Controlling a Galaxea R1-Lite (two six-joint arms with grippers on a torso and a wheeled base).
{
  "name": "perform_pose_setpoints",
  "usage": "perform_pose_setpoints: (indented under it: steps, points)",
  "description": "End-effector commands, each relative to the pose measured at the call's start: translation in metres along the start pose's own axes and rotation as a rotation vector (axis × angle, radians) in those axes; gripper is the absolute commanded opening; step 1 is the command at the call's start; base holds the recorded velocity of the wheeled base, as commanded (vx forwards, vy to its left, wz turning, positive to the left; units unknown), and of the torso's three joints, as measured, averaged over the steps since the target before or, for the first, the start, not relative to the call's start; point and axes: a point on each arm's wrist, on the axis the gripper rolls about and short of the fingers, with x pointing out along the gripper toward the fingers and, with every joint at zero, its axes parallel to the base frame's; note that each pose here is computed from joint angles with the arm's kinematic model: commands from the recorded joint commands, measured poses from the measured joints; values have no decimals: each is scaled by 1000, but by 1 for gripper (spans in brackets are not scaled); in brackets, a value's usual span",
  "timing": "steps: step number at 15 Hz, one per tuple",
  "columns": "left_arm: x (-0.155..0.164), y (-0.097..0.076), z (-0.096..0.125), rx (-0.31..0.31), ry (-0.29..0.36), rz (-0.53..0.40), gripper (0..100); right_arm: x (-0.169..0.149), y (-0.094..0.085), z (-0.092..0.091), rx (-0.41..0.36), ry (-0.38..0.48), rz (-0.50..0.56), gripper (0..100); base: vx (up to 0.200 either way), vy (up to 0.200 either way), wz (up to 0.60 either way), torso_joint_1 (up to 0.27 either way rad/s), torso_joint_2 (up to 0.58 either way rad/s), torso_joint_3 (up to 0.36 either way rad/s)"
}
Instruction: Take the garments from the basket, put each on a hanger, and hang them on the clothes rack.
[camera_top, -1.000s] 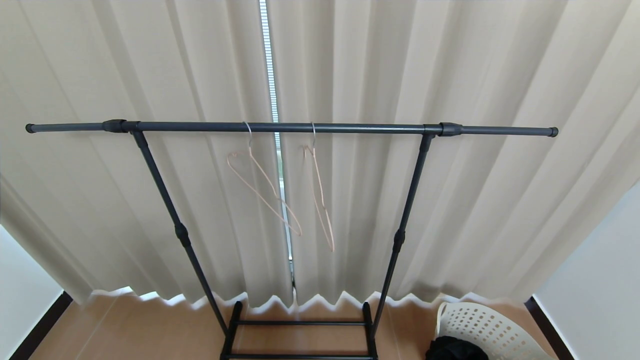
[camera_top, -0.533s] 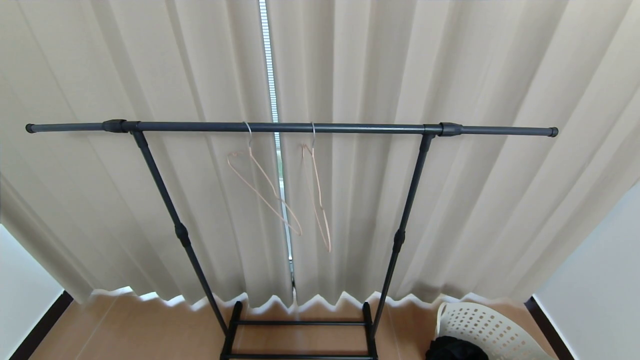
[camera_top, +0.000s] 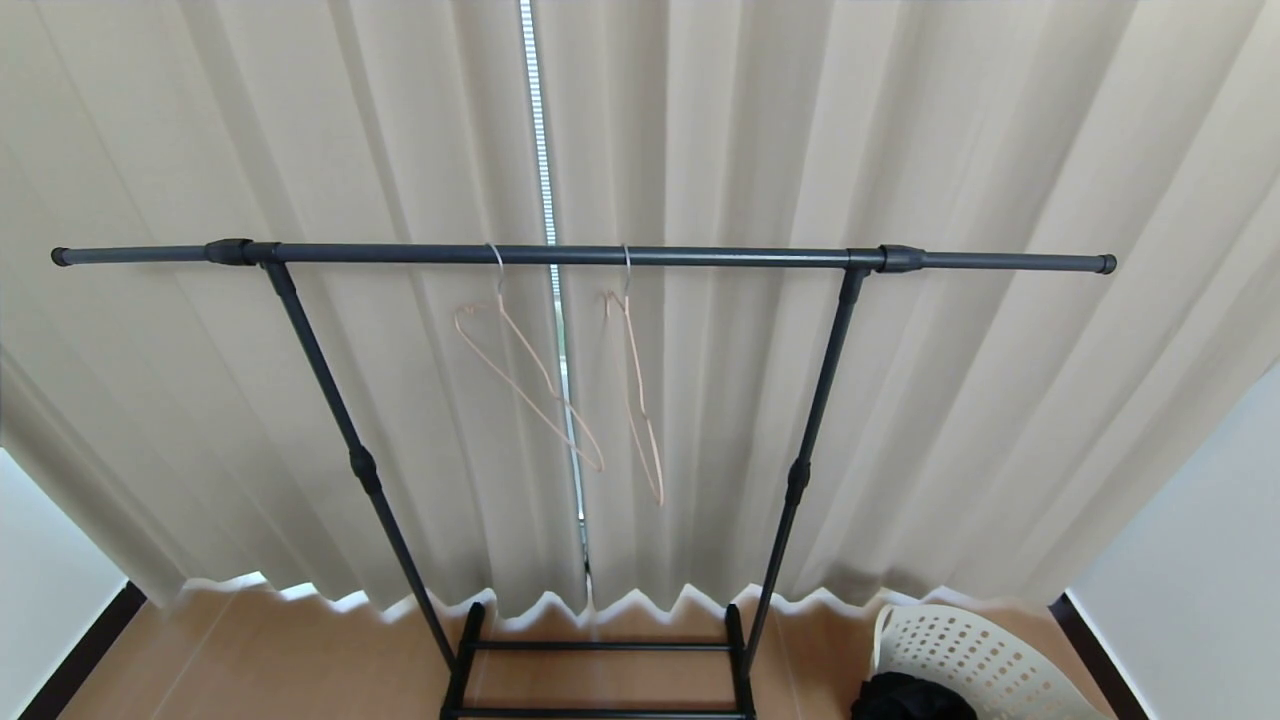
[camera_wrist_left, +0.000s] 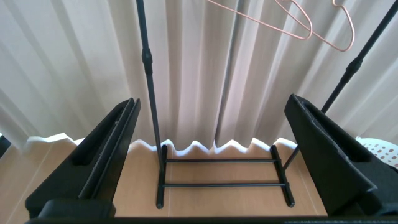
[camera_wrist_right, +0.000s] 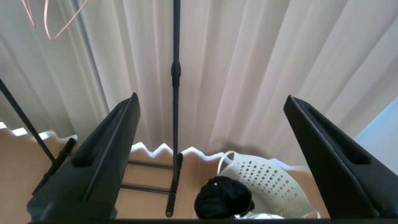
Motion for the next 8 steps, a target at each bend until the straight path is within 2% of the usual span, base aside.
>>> perform_pose_setpoints:
  steps: [1, 8]
  points:
    - [0, 0, 0, 1, 1, -2, 100, 0, 0, 0, 5, 1, 0, 100, 0, 0, 0, 0, 0, 0]
    - [0, 0, 1, -1, -1, -7, 100, 0, 0, 0, 3, 1, 0, 100, 0, 0, 0, -7, 10, 9]
